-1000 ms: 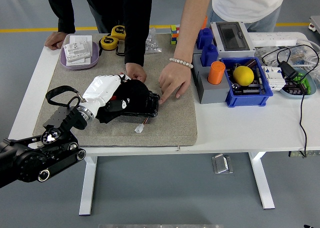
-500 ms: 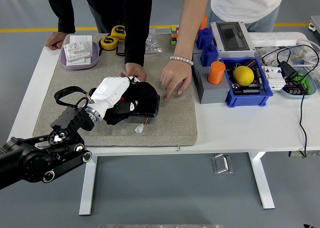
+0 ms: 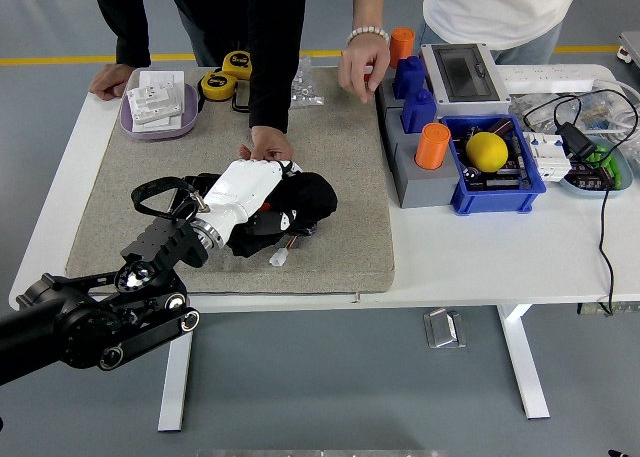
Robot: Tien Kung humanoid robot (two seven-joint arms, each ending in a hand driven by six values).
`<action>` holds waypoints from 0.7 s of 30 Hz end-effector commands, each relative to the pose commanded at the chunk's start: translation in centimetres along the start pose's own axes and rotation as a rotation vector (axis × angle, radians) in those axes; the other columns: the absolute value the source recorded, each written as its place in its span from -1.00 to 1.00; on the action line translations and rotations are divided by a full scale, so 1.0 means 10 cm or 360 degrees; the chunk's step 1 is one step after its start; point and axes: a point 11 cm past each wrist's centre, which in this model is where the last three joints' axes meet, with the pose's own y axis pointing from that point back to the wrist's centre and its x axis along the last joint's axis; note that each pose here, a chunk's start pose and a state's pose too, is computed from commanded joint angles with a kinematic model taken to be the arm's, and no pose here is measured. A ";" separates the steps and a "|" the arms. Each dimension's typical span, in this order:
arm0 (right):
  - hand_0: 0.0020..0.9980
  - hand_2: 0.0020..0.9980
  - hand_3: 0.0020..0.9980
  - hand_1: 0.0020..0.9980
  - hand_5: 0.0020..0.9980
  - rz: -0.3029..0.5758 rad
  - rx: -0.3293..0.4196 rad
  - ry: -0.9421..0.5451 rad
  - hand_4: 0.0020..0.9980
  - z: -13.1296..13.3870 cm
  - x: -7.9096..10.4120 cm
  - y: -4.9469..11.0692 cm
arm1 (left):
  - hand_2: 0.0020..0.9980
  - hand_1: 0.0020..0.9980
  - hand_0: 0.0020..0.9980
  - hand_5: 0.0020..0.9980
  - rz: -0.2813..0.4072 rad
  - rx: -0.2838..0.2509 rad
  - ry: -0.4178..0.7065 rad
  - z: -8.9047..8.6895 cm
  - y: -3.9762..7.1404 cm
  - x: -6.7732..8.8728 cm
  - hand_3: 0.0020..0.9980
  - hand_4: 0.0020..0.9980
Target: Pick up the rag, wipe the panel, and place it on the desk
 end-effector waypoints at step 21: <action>0.59 0.44 0.32 0.37 0.01 -0.0007 -0.0011 -0.0016 1.00 0.04 -0.03 -0.01 | 0.28 -0.64 -0.41 -1.00 0.0030 0.0082 -0.0009 -0.22 0.04 0.06 0.39 -0.03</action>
